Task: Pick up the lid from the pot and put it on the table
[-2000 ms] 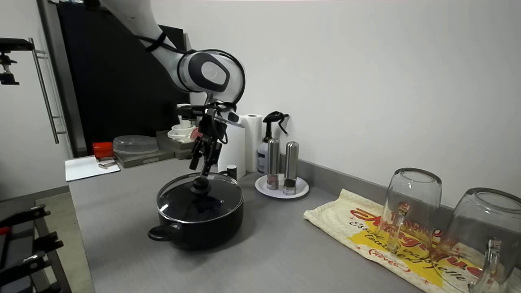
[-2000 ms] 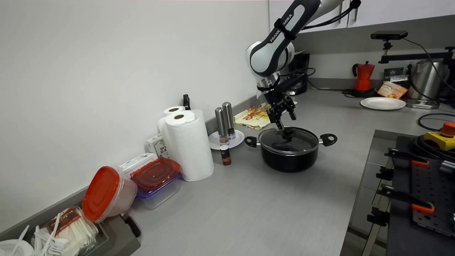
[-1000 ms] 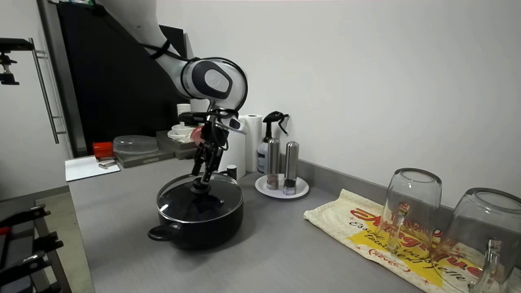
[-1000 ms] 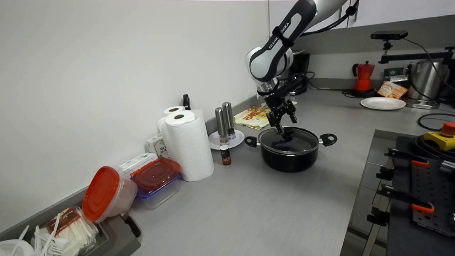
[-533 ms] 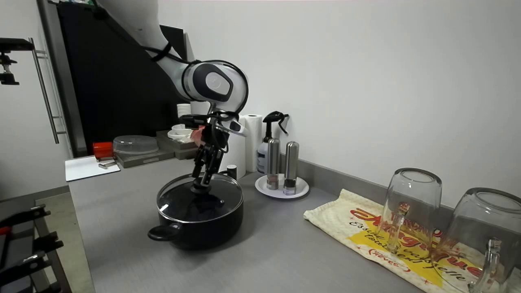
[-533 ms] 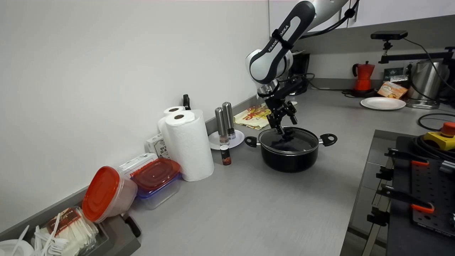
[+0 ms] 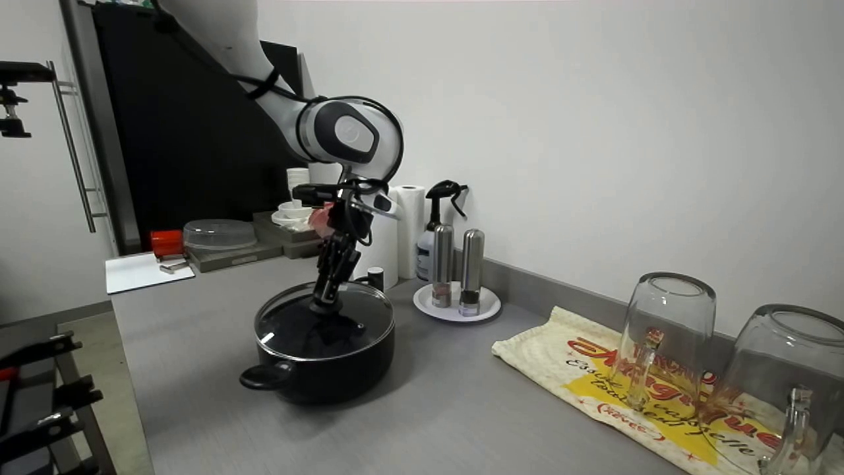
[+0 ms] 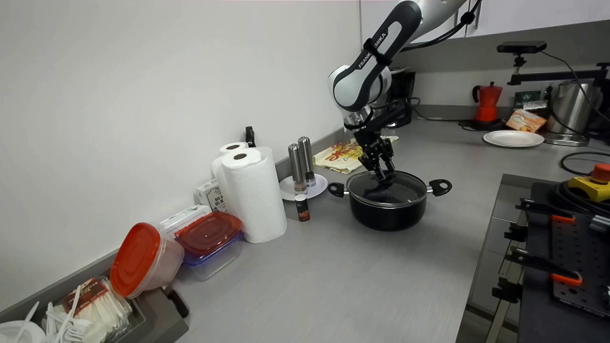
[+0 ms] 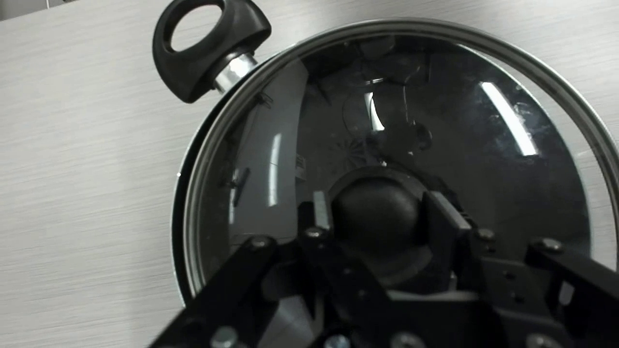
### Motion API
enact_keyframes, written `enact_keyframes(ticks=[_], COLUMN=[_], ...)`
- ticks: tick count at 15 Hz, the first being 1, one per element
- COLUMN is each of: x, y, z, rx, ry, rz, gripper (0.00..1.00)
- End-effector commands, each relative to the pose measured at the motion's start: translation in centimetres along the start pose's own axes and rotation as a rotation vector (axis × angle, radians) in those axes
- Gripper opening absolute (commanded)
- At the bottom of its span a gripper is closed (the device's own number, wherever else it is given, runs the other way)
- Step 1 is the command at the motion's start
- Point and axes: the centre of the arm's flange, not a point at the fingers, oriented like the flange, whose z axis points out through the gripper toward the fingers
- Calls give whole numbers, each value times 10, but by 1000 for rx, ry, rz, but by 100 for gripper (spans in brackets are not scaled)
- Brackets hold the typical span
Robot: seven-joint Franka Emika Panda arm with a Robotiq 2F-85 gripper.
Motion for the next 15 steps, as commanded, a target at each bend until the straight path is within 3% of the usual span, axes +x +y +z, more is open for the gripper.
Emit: enact_keyframes(ticks=[1, 8, 15], x=[5, -8, -48], y=[-1, 6, 25], z=[-3, -27, -117], rx=[6, 9, -59], ry=[1, 35, 160], rz=[7, 3, 10], gripper=[24, 24, 24])
